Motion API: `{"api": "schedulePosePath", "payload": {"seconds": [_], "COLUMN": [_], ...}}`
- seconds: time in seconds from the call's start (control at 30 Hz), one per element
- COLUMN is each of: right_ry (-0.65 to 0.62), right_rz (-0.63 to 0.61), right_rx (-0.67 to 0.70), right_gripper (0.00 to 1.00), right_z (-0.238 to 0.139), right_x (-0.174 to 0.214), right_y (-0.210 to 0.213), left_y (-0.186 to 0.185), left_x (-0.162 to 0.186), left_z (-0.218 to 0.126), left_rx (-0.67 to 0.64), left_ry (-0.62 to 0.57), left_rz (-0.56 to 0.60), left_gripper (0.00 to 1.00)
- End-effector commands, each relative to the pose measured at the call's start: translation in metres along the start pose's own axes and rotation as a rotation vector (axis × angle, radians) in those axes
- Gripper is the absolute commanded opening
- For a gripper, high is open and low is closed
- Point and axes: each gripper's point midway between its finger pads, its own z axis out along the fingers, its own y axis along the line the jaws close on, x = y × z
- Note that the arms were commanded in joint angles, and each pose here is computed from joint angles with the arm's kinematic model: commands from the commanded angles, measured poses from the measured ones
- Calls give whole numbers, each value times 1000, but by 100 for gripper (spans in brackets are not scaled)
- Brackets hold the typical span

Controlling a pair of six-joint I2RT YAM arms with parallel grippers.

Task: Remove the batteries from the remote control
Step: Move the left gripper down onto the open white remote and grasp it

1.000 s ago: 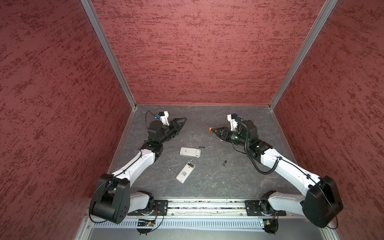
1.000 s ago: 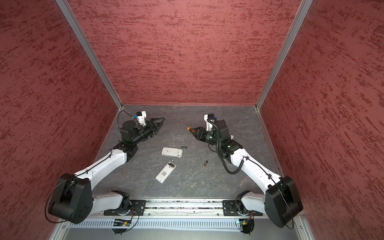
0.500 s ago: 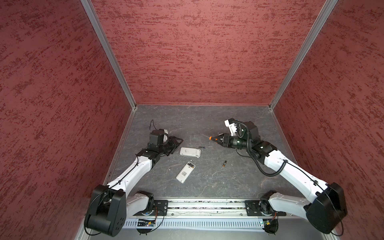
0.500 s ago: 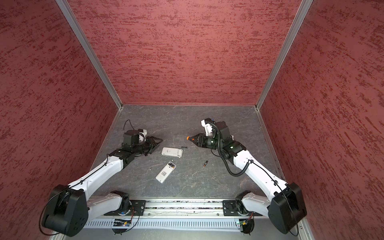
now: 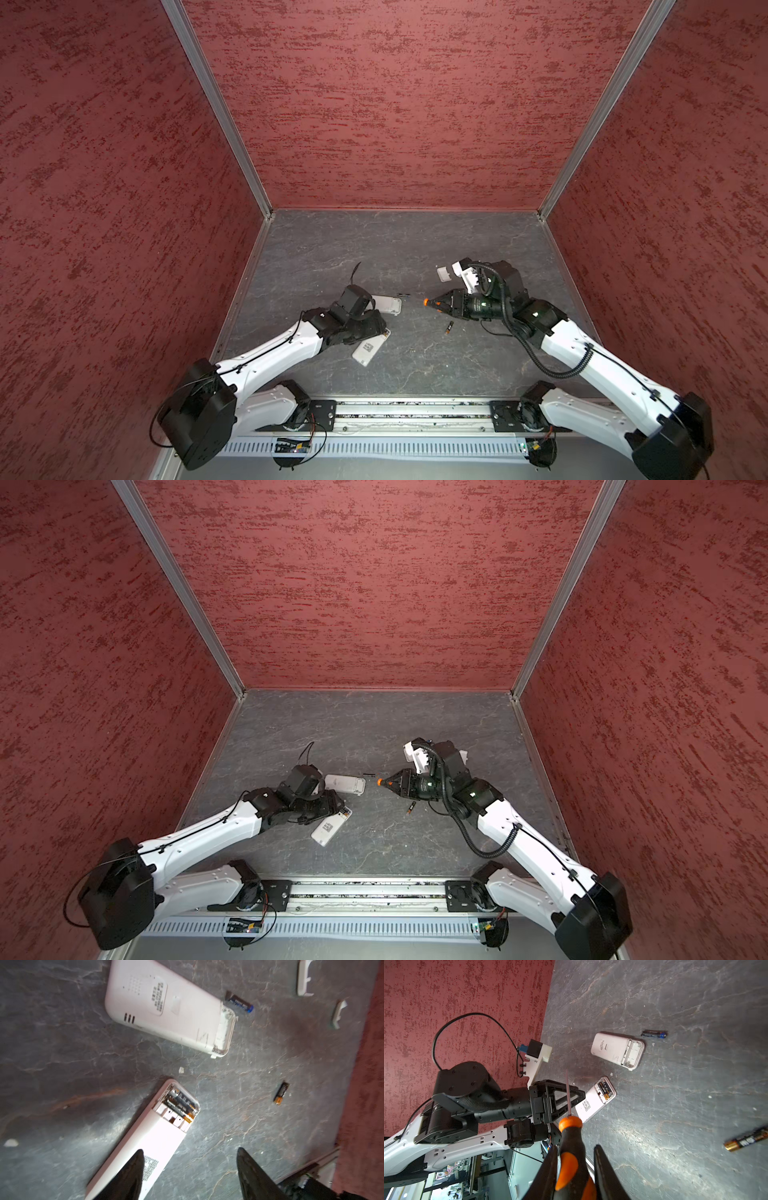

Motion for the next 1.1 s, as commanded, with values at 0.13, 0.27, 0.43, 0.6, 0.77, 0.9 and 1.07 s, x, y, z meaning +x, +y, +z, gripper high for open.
{"api": "schedulePosePath", "payload": {"seconds": [0.13, 0.27, 0.43, 0.6, 0.77, 0.9, 1.07], "right_ry": [-9, -4, -16, -24, -31, -52, -79], "right_rz": [-5, -8, -7, -6, -2, 15, 35], "right_rx": [-9, -18, -23, -24, -24, -12, 2], "right_gripper": [0, 0, 0, 0, 0, 0, 0], "right_z": [-1, -1, -2, -2, 0, -2, -6], "right_x": [0, 0, -2, -3, -5, -7, -10], "right_y": [5, 8, 9, 10, 9, 7, 5], "left_y": [30, 33, 38, 41, 43, 46, 44], "left_x": [16, 24, 32, 40, 50, 58, 67], "left_z": [-4, 7, 17, 25, 33, 41, 49], "left_rx": [-282, -337, -379, -377, -387, -383, -361], "left_ry": [-34, -3, 35, 67, 102, 128, 151], "left_rz": [160, 218, 281, 304, 354, 375, 395], "left_gripper": [79, 79, 79, 78, 76, 72, 58]}}
